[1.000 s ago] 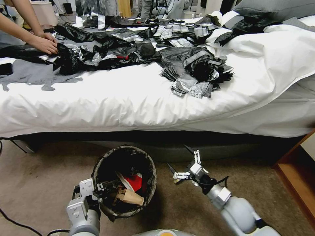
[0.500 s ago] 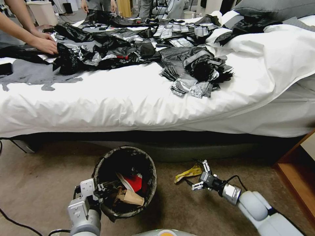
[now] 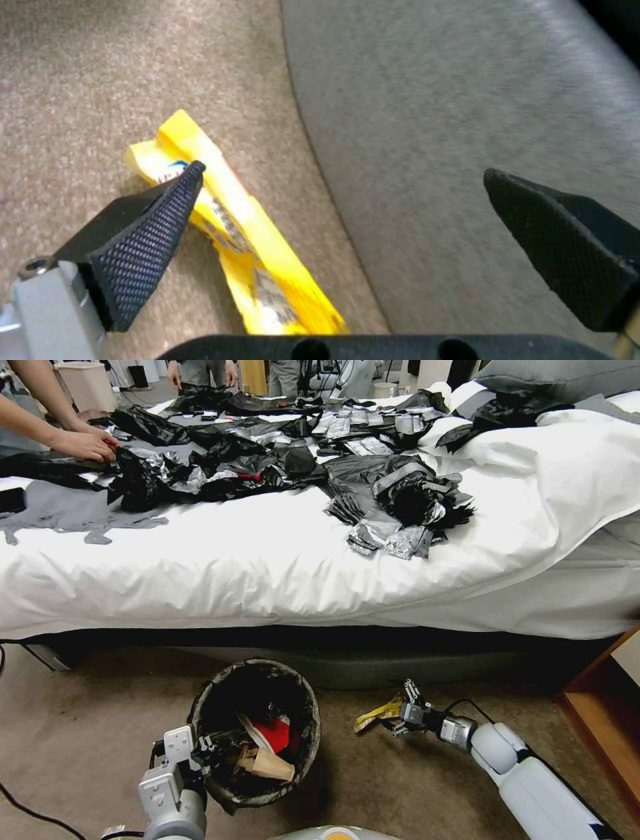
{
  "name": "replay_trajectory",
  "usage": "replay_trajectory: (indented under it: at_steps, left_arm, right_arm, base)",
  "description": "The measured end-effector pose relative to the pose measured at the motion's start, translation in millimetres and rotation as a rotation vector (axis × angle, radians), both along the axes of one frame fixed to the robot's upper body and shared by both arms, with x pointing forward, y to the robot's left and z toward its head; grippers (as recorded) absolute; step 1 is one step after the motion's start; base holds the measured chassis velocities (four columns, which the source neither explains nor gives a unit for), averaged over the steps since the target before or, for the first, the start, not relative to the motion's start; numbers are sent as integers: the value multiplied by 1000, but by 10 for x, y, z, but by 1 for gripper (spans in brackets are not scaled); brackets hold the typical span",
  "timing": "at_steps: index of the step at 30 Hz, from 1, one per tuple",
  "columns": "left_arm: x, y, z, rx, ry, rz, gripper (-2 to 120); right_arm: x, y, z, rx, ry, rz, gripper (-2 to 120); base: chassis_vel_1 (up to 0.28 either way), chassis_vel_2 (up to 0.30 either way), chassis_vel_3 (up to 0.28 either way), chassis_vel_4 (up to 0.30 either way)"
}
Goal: Pick up the trash bin, then pick up the garbage from the floor and place it into the trash bin.
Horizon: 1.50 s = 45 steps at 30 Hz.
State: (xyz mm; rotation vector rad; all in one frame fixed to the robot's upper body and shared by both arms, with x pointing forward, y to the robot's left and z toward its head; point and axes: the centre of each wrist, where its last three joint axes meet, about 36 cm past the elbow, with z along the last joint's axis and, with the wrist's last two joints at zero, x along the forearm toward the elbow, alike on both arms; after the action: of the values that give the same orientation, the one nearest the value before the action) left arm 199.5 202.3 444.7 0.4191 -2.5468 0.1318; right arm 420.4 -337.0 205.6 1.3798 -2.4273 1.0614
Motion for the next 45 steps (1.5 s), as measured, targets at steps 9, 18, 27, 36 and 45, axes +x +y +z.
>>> replay_trajectory:
  at_steps: [9,18,27,36,45]
  left_arm:
    - [-3,6,12,2,-3,2,0]
    - [8,-11,0,-2,-4,4,0]
    - [16,-7,-14,-1,0,4,0]
    - [21,-6,-20,1,3,1,0]
    - [13,9,-22,6,6,0,0]
  right_arm:
    - [30,104,-124,-12,29,17,100]
    - [24,160,-302,-25,64,26,100]
    - [83,135,-493,-14,105,-17,100]
    - [135,87,-579,-4,133,-72,100]
    - [153,42,-661,27,179,-126,78]
  base:
    - [0,0,0,0]
    - [0,0,0,0]
    - [0,0,0,0]
    - [0,0,0,0]
    - [0,0,0,0]
